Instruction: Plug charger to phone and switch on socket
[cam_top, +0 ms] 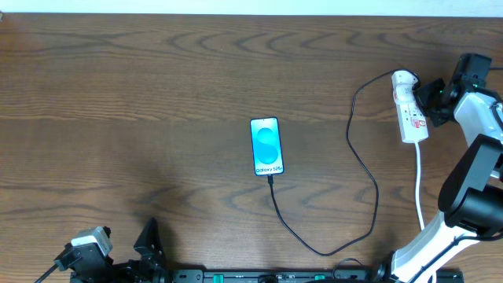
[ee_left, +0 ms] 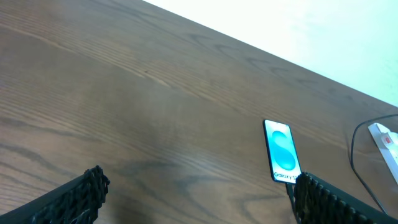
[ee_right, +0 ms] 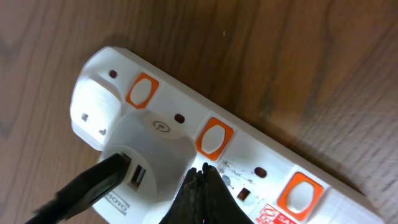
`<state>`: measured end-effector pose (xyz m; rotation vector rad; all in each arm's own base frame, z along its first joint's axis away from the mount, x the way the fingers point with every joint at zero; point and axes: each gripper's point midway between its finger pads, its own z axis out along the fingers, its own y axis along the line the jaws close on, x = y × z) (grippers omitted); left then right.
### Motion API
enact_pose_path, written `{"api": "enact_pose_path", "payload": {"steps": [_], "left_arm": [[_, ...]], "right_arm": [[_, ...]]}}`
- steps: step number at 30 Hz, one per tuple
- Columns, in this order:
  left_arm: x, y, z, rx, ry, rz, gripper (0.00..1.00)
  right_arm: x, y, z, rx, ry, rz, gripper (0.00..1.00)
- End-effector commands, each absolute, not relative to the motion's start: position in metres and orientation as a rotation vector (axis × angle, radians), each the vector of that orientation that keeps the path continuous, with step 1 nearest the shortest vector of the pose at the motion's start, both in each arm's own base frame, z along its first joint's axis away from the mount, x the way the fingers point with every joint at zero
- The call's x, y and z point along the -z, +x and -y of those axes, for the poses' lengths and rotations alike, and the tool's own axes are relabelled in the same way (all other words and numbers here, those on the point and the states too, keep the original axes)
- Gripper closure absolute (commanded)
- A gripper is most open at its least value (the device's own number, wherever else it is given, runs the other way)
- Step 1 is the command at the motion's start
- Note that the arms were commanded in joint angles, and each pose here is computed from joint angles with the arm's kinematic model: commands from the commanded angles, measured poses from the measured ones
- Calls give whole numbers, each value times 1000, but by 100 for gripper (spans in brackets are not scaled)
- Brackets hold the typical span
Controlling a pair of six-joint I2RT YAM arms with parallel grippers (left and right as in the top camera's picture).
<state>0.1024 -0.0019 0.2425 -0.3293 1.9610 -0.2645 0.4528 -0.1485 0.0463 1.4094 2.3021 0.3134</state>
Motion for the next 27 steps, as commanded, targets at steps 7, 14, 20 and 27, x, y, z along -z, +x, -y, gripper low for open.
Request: {"api": "enact_pose_path", "payload": {"steps": [7,14,20,27], "left_arm": [[-243,102,0,254,-340,-1948,2],[-243,102,0,255,-340,-1947,2],[-243,102,0,255,-340,-1947,2],[-243,102,0,255,-340,-1947,2]], "right_arm": [[-56,465,148,-361,1416,-2251,99],[-53,466,151,-345,1425,-2237,99],[-29,464,148,-337,1450,-2281,99],[-1,464,136,-329,1435,-2354,99]]}}
